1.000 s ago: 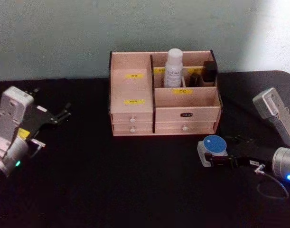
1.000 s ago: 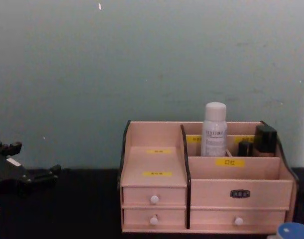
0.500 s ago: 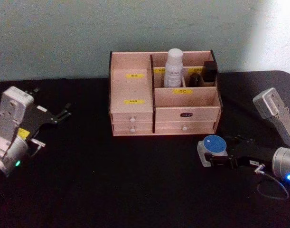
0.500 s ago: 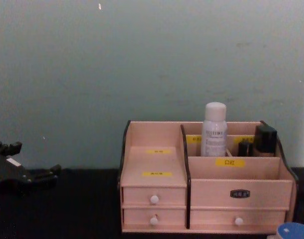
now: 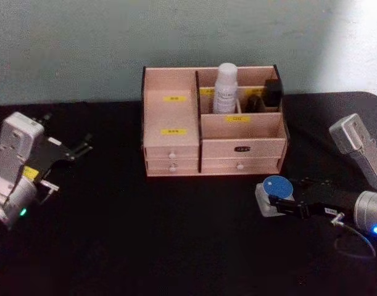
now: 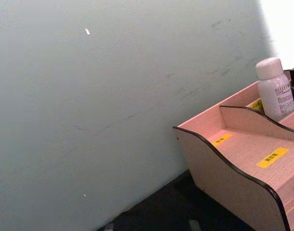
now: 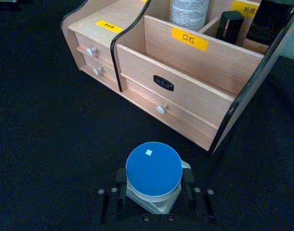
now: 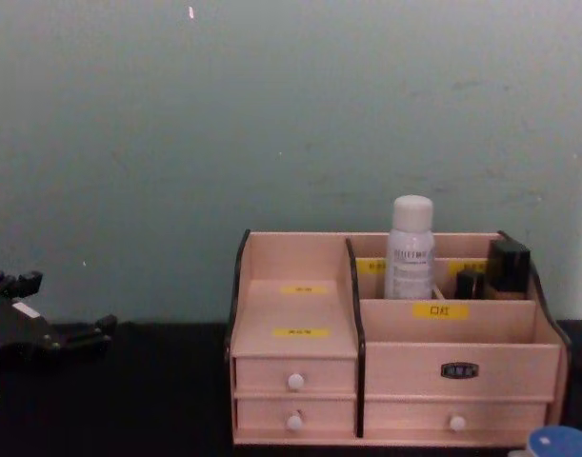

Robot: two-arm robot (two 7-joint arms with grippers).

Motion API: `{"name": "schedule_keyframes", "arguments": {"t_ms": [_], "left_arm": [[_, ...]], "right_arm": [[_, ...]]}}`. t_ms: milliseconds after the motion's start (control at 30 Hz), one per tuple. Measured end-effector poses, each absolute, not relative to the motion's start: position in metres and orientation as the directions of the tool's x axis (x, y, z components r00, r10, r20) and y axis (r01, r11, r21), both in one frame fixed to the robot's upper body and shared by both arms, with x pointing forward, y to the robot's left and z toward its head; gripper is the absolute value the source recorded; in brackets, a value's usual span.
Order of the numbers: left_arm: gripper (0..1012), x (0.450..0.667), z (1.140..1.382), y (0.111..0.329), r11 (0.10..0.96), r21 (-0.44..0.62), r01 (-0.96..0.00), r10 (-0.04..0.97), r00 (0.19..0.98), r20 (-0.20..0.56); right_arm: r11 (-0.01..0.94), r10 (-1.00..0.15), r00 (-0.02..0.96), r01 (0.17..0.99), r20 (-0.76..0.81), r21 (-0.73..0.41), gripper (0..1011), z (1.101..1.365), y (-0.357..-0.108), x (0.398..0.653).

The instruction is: Pick up the facial cleanser and watermelon frost from the table and place them into the tiered storage box.

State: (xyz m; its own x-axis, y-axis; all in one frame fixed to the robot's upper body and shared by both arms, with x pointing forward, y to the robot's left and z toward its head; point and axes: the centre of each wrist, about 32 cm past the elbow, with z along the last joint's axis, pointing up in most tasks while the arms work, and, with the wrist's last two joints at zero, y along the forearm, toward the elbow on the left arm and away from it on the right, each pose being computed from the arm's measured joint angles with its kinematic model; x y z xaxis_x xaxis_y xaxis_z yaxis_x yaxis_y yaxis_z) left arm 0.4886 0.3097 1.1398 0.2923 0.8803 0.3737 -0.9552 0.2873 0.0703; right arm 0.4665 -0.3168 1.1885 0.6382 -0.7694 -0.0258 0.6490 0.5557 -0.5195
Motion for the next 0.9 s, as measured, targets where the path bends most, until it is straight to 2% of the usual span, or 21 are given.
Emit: {"name": "schedule_keyframes", "arguments": {"t_ms": [133,900], "left_arm": [[1001,0.4886,1.1398,0.3097,0.287,0.07,-0.955,0.88,0.292,0.374],[1001,0.4886,1.1398,0.3097,0.287,0.07,-0.955,0.88,0.292,0.374]], "right_arm": [[0.556,-0.769,0.638,0.649,-0.026,-0.519,685,1.1885,-0.3168,0.4665],[0.569,-0.76,0.649,0.646,-0.027,-0.508,685,1.1882,-0.3178,0.4662]]}}
